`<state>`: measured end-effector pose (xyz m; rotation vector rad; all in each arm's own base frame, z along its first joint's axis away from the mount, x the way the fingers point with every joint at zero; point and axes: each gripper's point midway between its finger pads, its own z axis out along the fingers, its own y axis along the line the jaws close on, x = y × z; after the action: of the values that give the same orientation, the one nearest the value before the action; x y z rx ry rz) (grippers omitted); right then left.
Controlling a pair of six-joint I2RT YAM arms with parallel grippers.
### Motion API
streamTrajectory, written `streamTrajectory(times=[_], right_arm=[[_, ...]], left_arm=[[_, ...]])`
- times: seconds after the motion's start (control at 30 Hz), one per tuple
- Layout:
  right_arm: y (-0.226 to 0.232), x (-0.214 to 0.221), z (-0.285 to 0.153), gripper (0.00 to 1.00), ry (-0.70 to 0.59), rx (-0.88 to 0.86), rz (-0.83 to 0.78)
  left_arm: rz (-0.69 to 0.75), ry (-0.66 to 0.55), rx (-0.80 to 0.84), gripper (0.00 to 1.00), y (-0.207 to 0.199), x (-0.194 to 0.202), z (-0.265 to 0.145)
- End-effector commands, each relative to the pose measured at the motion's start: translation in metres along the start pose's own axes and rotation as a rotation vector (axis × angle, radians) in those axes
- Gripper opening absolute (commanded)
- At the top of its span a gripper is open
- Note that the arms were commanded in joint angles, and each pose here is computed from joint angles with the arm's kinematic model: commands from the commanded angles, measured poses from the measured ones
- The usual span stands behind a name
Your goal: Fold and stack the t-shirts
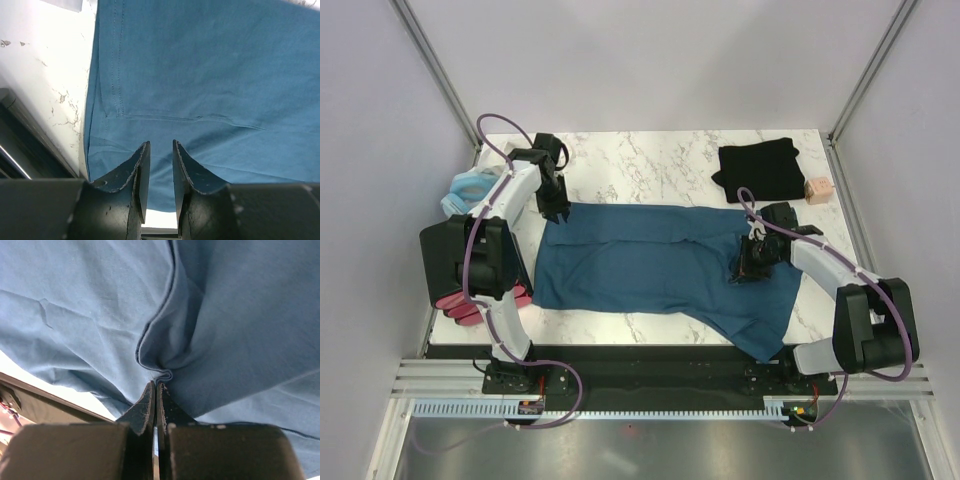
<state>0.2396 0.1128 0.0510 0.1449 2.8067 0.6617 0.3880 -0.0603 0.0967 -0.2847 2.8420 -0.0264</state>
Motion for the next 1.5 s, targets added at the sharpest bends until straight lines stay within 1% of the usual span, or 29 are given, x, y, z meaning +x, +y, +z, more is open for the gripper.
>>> streamTrajectory(times=[0.0, 0.2, 0.23, 0.27, 0.3, 0.33, 0.37, 0.4, 0.43, 0.5, 0.57, 0.6, 0.67, 0.7, 0.77, 0.8, 0.83, 0.87, 0.93, 1.03, 1.2, 1.3, 1.47], right_arm=[[0.002, -0.003, -0.002, 0.00, 0.026, 0.044, -0.009], [-0.015, 0.010, -0.002, 0.00, 0.088, 0.176, -0.025], [-0.025, 0.011, -0.004, 0.04, 0.093, 0.235, -0.014], [-0.029, 0.011, -0.006, 0.04, 0.092, 0.266, -0.007], [-0.032, 0.010, -0.007, 0.07, 0.087, 0.283, -0.005], [-0.033, 0.010, -0.009, 0.12, 0.084, 0.297, -0.001], [-0.039, 0.007, -0.011, 0.25, 0.066, 0.336, 0.015], [-0.040, 0.006, -0.013, 0.27, 0.057, 0.345, 0.016], [-0.041, 0.006, -0.015, 0.23, 0.055, 0.354, 0.018], [-0.044, 0.008, -0.016, 0.23, 0.069, 0.379, 0.028], [-0.047, 0.008, -0.017, 0.30, 0.071, 0.398, 0.026], [-0.047, 0.007, -0.019, 0.29, 0.067, 0.401, 0.024], [-0.044, -0.004, -0.025, 0.29, 0.026, 0.407, 0.018], [-0.042, -0.015, -0.035, 0.30, -0.038, 0.418, 0.008], [-0.034, -0.038, -0.050, 0.38, -0.143, 0.419, -0.007], [-0.029, -0.053, -0.056, 0.44, -0.208, 0.409, -0.017], [-0.027, -0.061, -0.057, 0.53, -0.233, 0.393, -0.019], [-0.023, -0.072, -0.058, 0.53, -0.254, 0.371, -0.025], [-0.019, -0.081, -0.038, 0.52, -0.218, 0.332, -0.037], [-0.014, -0.090, -0.009, 0.48, -0.155, 0.269, -0.048], [-0.008, -0.112, 0.023, 0.47, -0.175, 0.205, -0.068], [-0.008, -0.122, 0.034, 0.49, -0.177, 0.195, -0.076], [0.000, -0.138, 0.032, 0.51, -0.219, 0.172, -0.090]], left_arm=[[0.010, -0.054, 0.029, 0.31, -0.008, -0.016, -0.010], [0.015, -0.047, 0.018, 0.31, -0.007, -0.015, -0.006], [0.018, -0.042, 0.017, 0.31, -0.007, -0.014, -0.005], [0.018, -0.045, 0.018, 0.31, -0.007, -0.014, -0.006], [0.018, -0.047, 0.017, 0.31, -0.007, -0.015, -0.006], [0.018, -0.046, 0.017, 0.31, -0.007, -0.014, -0.006], [0.018, -0.048, 0.013, 0.31, -0.006, -0.015, -0.006], [0.018, -0.049, 0.015, 0.31, -0.007, -0.015, -0.006], [0.018, -0.049, 0.015, 0.31, -0.007, -0.016, -0.006], [0.018, -0.050, 0.013, 0.31, -0.007, -0.016, -0.006], [0.018, -0.049, 0.015, 0.31, -0.007, -0.016, -0.006], [0.018, -0.048, 0.014, 0.31, -0.007, -0.016, -0.005], [0.018, -0.049, 0.015, 0.31, -0.007, -0.017, -0.006], [0.019, -0.051, 0.015, 0.31, -0.007, -0.017, -0.007], [0.019, -0.048, 0.014, 0.31, -0.007, -0.016, -0.006], [0.019, -0.050, 0.013, 0.31, -0.007, -0.017, -0.006], [0.021, -0.045, 0.013, 0.31, -0.007, -0.015, -0.006], [0.021, -0.045, 0.013, 0.31, -0.007, -0.015, -0.005], [0.022, -0.037, 0.019, 0.31, -0.008, -0.014, -0.004], [0.022, -0.034, 0.022, 0.31, -0.008, -0.013, -0.004], [0.025, -0.033, 0.019, 0.31, -0.007, -0.012, -0.005], [0.026, -0.032, 0.017, 0.31, -0.006, -0.011, -0.005], [0.030, -0.032, 0.010, 0.31, -0.004, -0.009, -0.005]])
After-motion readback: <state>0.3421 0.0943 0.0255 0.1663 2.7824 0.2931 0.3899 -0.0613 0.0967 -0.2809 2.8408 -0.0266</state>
